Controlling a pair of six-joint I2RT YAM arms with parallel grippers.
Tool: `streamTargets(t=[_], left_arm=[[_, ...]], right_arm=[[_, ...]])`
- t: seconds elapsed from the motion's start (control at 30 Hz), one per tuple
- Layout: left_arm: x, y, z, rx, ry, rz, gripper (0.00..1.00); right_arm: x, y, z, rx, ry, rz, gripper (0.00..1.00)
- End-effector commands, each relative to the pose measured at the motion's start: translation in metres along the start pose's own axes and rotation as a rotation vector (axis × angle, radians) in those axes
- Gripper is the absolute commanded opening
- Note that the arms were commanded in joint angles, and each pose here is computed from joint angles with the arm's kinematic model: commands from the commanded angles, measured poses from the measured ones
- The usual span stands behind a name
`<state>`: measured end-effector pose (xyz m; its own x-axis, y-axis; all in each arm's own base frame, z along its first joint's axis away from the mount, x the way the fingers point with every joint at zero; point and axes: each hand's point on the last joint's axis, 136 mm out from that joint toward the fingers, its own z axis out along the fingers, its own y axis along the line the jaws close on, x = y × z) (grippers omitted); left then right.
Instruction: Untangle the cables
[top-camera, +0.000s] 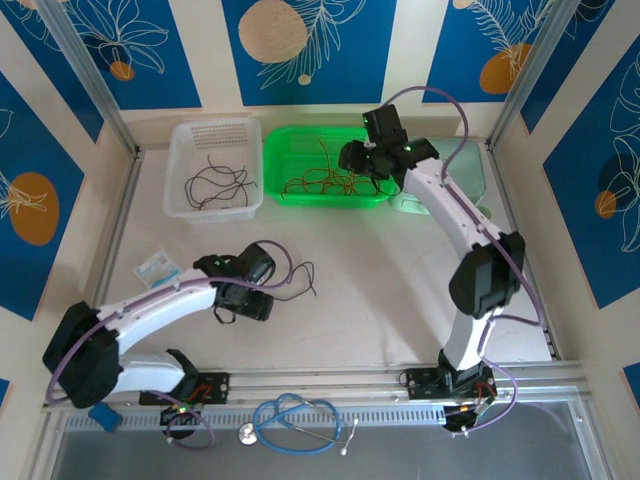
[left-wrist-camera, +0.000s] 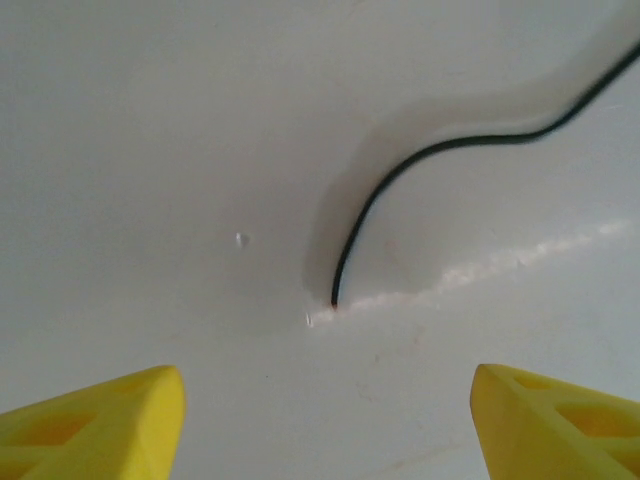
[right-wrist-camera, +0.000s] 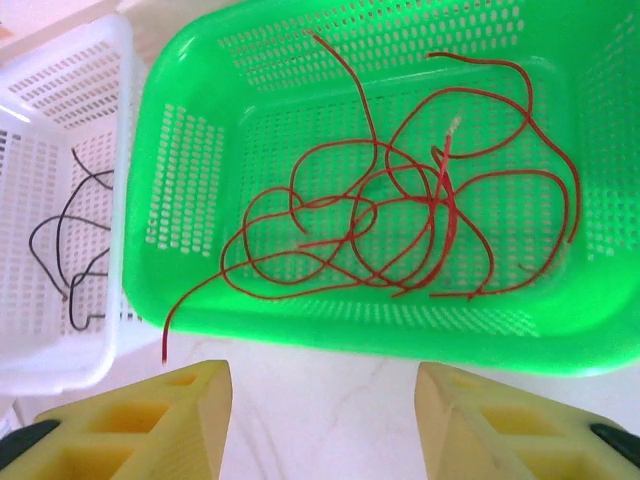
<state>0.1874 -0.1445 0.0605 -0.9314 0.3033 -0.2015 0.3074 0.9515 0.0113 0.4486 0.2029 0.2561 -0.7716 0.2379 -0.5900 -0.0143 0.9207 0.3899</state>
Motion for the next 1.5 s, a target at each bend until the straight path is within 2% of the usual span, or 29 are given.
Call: streamTargets(t=[0.0, 0.33, 0.47, 0.63, 0.73, 0.87, 1.1, 1.23, 1.37, 1.47], left_arm=[[-0.02, -0.014, 0.01, 0.093, -0.01, 0.076, 0.73], [-0.024, -0.023, 0.053, 0.104, 0.082, 0.047, 0.57], [-0.018, -0.022, 0.068, 0.094, 0.119, 0.041, 0.28], [-0.01, -0.025, 0.083, 0.08, 0.155, 0.054, 0.02], [-0.015, -0.028, 0.078, 0.068, 0.13, 0.069, 0.0], [-0.032, -0.034, 0.048, 0.088, 0.054, 0.082, 0.0], [-0.059, -0.059, -0.028, 0.207, -0.077, 0.143, 0.0], [-0.068, -0.069, -0.065, 0.273, -0.147, 0.155, 0.0], [-0.076, -0.072, -0.086, 0.311, -0.205, 0.148, 0.0], [-0.082, -0.072, -0.096, 0.316, -0.237, 0.131, 0.0]], right_arm=[[0.006, -0.003, -0.026, -0.04, -0.021, -0.019, 0.5], [0.027, -0.038, -0.095, -0.048, -0.111, 0.027, 0.48], [0.031, -0.044, -0.116, -0.059, -0.147, 0.052, 0.47], [0.039, -0.05, -0.139, -0.069, -0.186, 0.076, 0.46], [0.048, -0.053, -0.148, -0.08, -0.184, 0.091, 0.46], [0.071, -0.052, -0.141, -0.118, -0.115, 0.13, 0.44], [0.125, -0.049, -0.093, -0.135, 0.067, 0.192, 0.39], [0.153, -0.035, -0.063, -0.202, 0.172, 0.219, 0.39], [0.168, -0.019, -0.045, -0.28, 0.225, 0.144, 0.39], [0.171, -0.019, -0.038, -0.321, 0.198, 0.051, 0.39]])
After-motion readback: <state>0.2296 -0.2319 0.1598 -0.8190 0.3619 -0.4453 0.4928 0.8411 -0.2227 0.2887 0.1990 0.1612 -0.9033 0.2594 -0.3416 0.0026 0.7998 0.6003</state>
